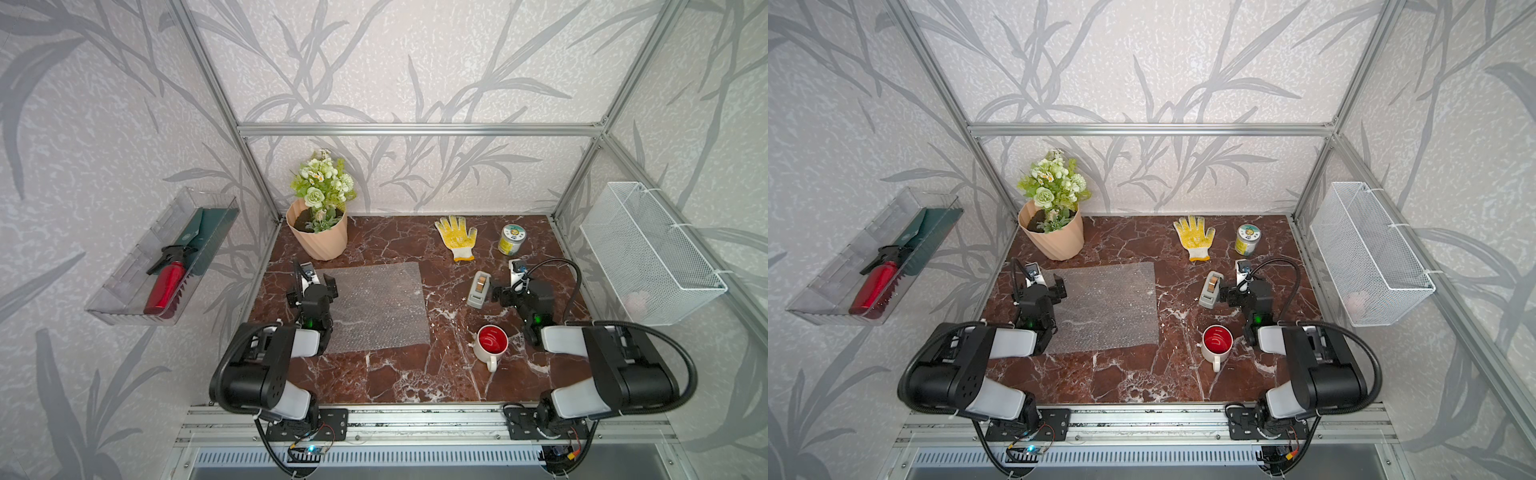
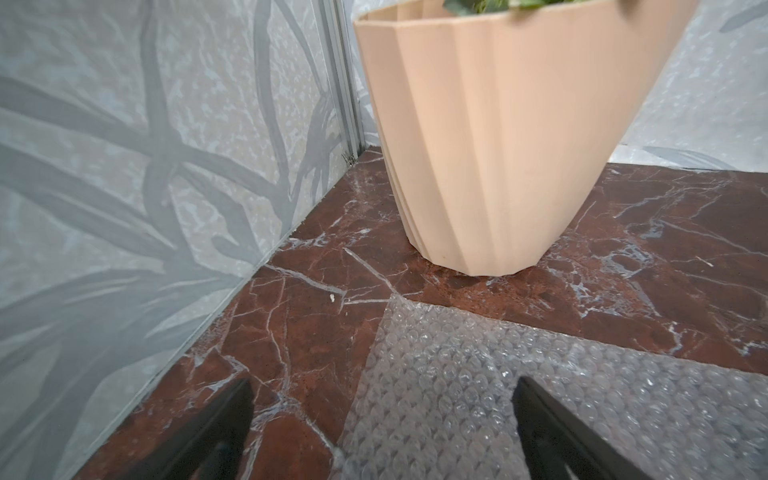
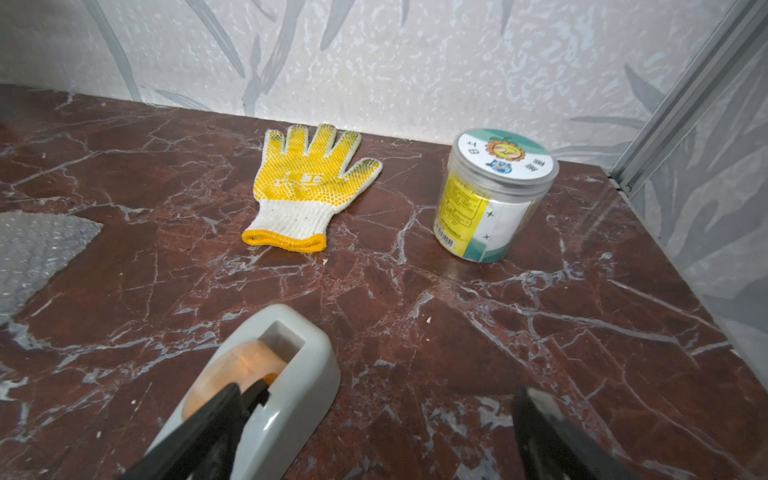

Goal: Wrap mugs in bubble wrap
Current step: Pick up the mug from the center of the board.

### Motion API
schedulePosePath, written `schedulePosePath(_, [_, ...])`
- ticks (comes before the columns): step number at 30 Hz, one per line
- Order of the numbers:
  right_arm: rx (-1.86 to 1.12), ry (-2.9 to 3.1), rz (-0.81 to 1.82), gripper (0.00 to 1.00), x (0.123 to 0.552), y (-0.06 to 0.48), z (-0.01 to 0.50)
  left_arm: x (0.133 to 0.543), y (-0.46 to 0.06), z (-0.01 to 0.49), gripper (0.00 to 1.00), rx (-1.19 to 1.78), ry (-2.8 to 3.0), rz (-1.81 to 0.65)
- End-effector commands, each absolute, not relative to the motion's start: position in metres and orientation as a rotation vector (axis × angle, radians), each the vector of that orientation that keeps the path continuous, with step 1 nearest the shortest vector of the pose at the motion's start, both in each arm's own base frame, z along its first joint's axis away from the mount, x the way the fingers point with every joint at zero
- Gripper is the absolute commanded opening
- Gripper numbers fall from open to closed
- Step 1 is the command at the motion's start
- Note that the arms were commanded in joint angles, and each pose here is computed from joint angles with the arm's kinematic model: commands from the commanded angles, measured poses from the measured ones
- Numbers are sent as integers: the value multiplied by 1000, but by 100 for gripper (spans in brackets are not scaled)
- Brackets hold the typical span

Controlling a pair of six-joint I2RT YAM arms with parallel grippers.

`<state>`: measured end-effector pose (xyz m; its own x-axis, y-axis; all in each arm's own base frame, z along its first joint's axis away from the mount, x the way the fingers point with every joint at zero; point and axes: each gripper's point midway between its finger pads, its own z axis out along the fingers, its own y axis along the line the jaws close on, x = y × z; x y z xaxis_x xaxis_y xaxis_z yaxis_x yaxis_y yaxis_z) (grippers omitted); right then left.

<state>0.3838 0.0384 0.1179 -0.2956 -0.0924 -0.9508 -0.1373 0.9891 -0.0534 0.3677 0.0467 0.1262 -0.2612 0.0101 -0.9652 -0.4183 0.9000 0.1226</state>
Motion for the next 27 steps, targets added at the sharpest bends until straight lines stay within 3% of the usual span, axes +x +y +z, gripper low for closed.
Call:
schedulePosePath(1, [-105,1896,81,99,379,37,141,361,56,152,99,-391,1842,506])
schedulePosePath(8, [447,2086,88,99,357,-2,143,315,82,160,99,-863,1969,568])
schedulePosePath(10, [435,2153,162,99,352,10,138,306,73,147,99,-931,2057,496])
schedulePosePath(13, [468,2218,270,99,338,23,132,308,30,126,99,-811,2243,253])
schedulePosePath(18, [323,2342,513,99,310,63,134,289,-29,127,99,-628,2341,109])
schedulePosePath(21, [320,2488,625,91,281,81,122,280,-65,130,99,-491,2375,3])
schedulePosePath(23, [350,2590,602,84,257,83,111,274,-87,134,99,-392,2386,-55])
schedulePosePath(27, [321,2715,316,83,211,72,114,265,-123,143,99,-248,2379,-153])
